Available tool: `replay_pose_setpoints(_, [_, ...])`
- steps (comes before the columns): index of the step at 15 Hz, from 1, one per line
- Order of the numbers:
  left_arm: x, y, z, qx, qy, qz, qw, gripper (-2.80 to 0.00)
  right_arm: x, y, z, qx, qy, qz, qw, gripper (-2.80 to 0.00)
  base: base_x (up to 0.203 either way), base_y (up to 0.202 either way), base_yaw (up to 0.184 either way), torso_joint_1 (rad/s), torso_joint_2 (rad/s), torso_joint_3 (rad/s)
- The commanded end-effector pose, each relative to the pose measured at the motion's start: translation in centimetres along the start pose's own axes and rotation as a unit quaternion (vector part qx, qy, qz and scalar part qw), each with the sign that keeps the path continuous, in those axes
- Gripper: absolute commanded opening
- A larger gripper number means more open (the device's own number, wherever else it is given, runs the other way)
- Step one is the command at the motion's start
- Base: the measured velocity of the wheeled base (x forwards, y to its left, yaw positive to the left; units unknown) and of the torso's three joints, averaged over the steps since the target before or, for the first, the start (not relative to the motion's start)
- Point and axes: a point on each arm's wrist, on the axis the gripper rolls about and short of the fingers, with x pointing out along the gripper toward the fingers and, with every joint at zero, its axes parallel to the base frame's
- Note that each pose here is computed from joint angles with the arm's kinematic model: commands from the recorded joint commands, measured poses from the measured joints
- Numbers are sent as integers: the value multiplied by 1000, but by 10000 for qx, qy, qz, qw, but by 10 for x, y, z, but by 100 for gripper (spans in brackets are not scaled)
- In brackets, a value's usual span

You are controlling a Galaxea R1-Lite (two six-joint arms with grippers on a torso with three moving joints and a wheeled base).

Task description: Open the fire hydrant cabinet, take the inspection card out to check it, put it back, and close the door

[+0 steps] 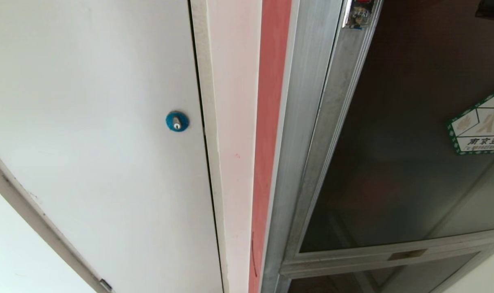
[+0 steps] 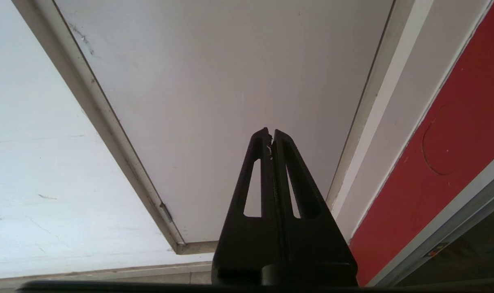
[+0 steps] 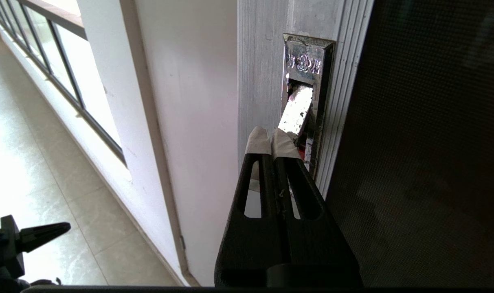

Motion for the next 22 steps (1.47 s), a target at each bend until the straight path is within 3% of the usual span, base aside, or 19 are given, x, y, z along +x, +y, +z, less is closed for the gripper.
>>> replay_pose_setpoints(1, [0,0,0,0,-9,1,10000,-280,-1,-1,0,-8,-13,-39,10000,-280,0,0,0,0,0,0])
replay_pose_setpoints(22, [0,0,0,0,-3,-5,10000,-280,17,-21,-11,-67,197,-410,9989,-280,0,0,0,0,0,0])
